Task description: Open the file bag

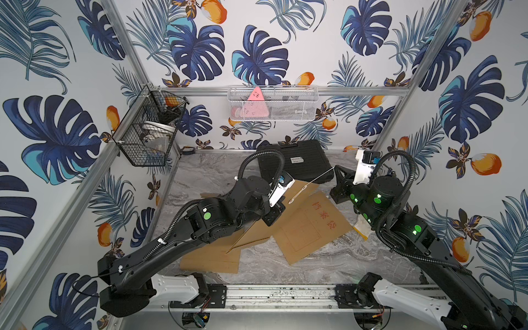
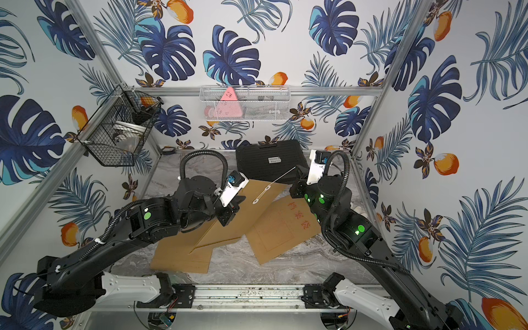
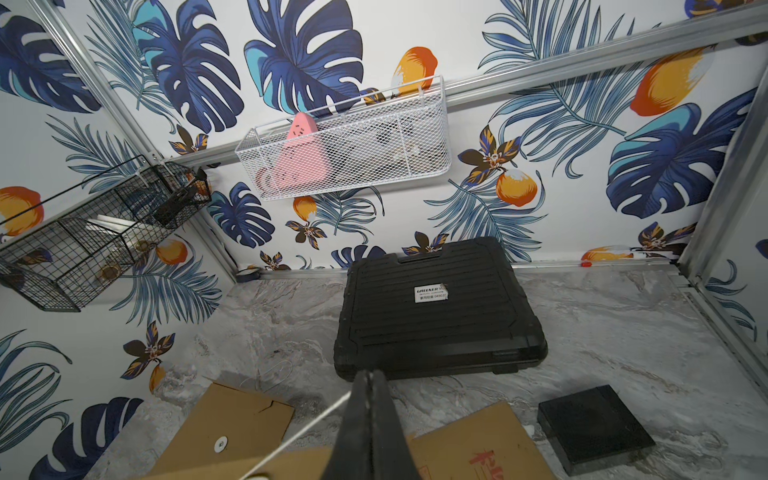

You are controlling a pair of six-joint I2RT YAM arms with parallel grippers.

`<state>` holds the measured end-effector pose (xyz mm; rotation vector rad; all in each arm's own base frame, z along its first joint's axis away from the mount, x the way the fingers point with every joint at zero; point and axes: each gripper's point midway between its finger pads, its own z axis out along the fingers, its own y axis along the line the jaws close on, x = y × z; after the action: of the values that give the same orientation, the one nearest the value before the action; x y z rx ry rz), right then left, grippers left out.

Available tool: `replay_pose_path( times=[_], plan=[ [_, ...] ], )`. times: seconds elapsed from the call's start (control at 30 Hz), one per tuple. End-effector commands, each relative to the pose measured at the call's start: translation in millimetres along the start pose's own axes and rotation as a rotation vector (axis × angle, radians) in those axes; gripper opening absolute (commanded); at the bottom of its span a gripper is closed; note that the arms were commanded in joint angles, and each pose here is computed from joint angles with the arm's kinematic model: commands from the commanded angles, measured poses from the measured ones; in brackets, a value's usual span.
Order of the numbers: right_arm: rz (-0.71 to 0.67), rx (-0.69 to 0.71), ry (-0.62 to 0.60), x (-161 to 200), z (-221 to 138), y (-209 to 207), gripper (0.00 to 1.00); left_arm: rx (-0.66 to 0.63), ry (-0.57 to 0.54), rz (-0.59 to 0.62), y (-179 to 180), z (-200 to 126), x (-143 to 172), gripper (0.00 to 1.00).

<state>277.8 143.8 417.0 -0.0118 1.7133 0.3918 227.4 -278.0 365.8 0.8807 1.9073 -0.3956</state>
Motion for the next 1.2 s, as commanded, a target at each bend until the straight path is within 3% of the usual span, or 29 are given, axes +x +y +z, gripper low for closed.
replay_pose_path(
  times=[0.0,0.93,1.03,1.17],
  plan=[
    [0.0,0.035,0.0,-1.2,-2.5,-6.8,0.0,0.01,-0.054,-0.027,-0.6,-4.9,-10.8,0.0],
    [0.002,0.051,0.05,12.9,-6.9,-13.3,0.0,0.031,-0.319,-0.233,11.4,-62.7,-41.8,0.0],
    [-0.003,0.019,0.056,14.8,-5.4,-7.6,0.0,0.038,-0.337,-0.254,11.8,-66.0,-45.0,0.0],
    [-0.021,-0.152,0.055,17.4,-7.1,21.1,0.0,0.049,-0.39,-0.34,14.1,-70.3,-55.1,0.0]
  ],
)
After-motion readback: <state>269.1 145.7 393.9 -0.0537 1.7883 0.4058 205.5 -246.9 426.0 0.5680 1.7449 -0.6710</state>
